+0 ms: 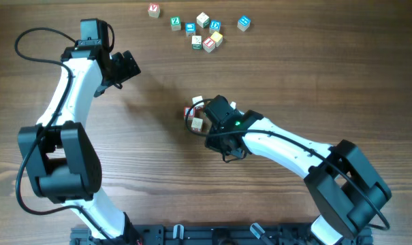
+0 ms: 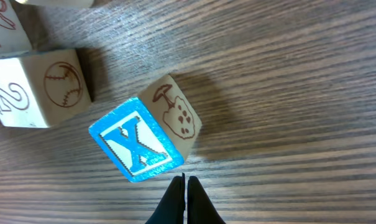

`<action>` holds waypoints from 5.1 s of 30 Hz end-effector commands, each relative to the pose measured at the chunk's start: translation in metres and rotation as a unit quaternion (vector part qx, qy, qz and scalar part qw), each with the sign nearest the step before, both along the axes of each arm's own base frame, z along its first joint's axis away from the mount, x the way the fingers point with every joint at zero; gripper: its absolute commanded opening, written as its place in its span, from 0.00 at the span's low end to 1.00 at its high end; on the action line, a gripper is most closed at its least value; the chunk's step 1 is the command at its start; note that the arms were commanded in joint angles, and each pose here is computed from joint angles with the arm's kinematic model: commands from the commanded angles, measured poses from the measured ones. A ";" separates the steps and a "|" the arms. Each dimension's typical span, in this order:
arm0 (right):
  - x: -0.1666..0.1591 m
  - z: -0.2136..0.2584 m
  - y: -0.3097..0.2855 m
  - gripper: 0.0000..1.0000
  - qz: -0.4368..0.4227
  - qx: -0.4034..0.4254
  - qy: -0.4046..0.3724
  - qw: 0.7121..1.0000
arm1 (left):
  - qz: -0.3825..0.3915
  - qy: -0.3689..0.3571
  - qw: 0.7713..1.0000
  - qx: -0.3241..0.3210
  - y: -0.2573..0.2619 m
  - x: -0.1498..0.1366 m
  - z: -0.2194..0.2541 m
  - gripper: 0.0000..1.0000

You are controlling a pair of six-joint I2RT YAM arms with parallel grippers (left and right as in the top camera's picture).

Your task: Form a circle

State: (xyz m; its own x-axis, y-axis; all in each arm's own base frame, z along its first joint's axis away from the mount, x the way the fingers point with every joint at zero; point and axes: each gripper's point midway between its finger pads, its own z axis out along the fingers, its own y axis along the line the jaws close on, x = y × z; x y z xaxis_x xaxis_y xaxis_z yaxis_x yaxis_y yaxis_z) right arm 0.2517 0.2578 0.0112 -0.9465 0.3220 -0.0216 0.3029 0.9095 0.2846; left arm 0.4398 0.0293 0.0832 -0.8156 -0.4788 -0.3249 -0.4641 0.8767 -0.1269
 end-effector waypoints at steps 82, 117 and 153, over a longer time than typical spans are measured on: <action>0.044 0.010 0.019 0.05 -0.013 0.048 -0.121 0.991 | -0.001 -0.014 1.000 0.001 0.002 0.003 0.011 1.00; 0.039 0.057 -0.019 0.04 0.007 0.018 -0.130 0.991 | -0.001 -0.014 1.000 0.001 0.002 0.003 0.011 1.00; 0.031 0.041 -0.025 0.06 -0.010 0.006 -0.112 0.994 | -0.001 -0.014 1.000 0.001 0.002 0.003 0.011 1.00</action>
